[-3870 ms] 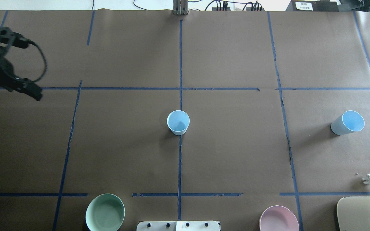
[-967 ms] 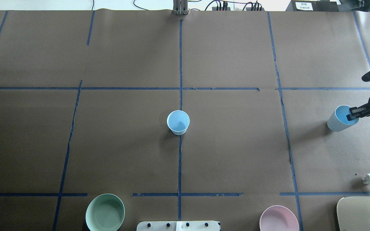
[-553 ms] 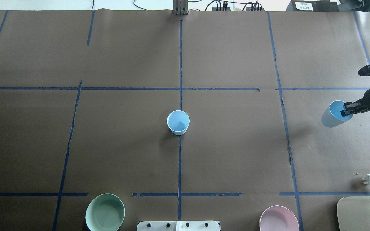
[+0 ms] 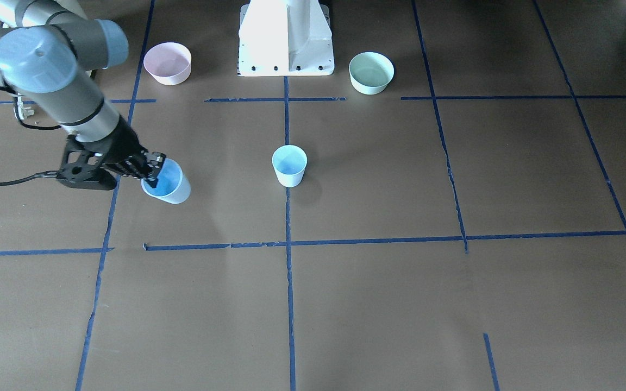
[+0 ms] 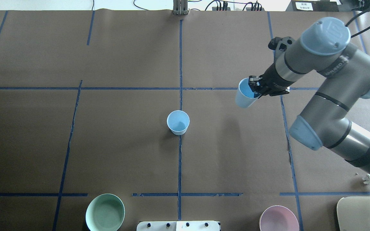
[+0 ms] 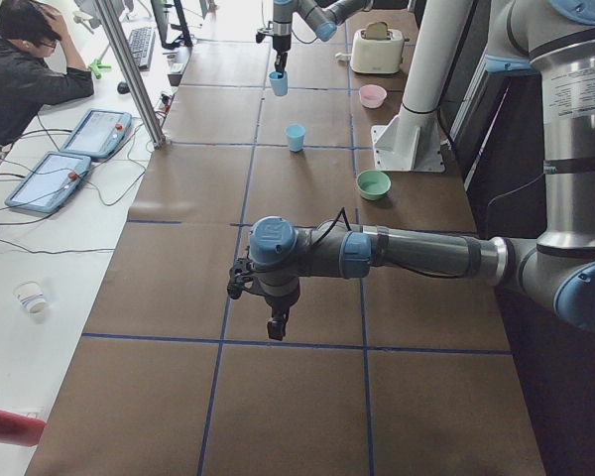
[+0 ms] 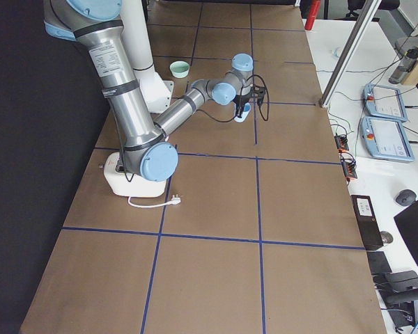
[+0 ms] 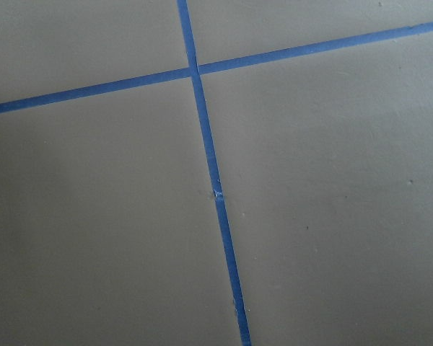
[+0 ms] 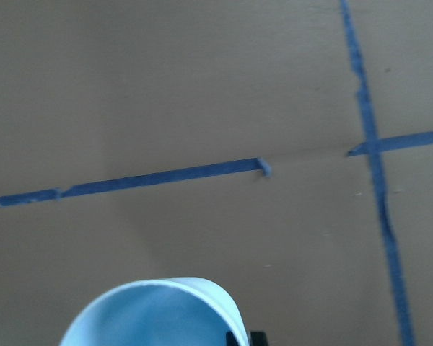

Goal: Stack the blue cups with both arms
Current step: 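Carry the held cup over the center cup and lower it inside, then open the right gripper to release the cup onto the stack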

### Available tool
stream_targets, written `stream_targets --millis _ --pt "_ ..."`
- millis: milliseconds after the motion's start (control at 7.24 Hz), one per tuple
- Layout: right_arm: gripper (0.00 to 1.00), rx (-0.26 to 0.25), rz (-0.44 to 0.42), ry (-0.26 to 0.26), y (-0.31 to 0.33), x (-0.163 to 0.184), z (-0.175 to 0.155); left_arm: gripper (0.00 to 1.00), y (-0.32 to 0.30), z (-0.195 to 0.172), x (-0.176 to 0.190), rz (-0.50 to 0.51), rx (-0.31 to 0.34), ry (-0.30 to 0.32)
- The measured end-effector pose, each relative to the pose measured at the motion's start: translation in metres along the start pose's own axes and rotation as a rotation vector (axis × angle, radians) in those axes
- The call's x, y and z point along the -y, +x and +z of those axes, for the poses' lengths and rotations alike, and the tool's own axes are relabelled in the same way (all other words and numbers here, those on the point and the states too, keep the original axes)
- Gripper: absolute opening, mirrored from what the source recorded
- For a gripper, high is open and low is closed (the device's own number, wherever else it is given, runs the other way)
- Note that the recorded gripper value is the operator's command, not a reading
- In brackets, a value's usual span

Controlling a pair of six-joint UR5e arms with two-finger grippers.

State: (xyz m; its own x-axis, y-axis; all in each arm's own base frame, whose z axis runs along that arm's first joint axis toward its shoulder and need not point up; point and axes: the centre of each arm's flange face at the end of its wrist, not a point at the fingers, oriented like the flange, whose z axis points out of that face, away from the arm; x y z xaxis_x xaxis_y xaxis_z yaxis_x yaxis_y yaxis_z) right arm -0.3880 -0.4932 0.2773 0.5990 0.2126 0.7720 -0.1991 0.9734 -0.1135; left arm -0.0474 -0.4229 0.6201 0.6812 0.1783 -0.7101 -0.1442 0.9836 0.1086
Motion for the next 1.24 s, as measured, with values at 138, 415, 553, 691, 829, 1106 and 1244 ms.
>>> stream_targets --millis 138,415,553,691,829,1106,1244 --pt "0.0 0.005 0.045 0.012 -0.054 -0.027 -0.005 1.0 -0.001 0.002 -0.003 -0.004 -0.001 -0.004" --pt "0.01 0.038 0.116 0.048 -0.123 -0.074 -0.009 1.0 -0.002 0.002 -0.004 -0.005 -0.001 -0.005" --pt "0.02 0.046 0.136 0.069 -0.142 -0.093 -0.005 1.0 -0.002 0.002 -0.005 -0.006 -0.001 -0.006" --pt "0.02 0.045 0.145 0.085 -0.153 -0.107 -0.001 1.0 -0.002 0.003 -0.005 -0.006 -0.001 -0.006" --pt "0.02 0.034 0.144 0.098 -0.159 -0.121 0.007 1.0 -0.002 0.003 -0.005 -0.007 -0.001 -0.006" --pt "0.99 0.01 0.135 0.111 -0.163 -0.139 0.02 1.0 -0.002 0.003 -0.005 -0.008 -0.001 -0.006" --pt "1.0 0.005 0.131 0.113 -0.163 -0.142 0.023 1.0 -0.002 0.003 -0.005 -0.008 -0.001 -0.006"
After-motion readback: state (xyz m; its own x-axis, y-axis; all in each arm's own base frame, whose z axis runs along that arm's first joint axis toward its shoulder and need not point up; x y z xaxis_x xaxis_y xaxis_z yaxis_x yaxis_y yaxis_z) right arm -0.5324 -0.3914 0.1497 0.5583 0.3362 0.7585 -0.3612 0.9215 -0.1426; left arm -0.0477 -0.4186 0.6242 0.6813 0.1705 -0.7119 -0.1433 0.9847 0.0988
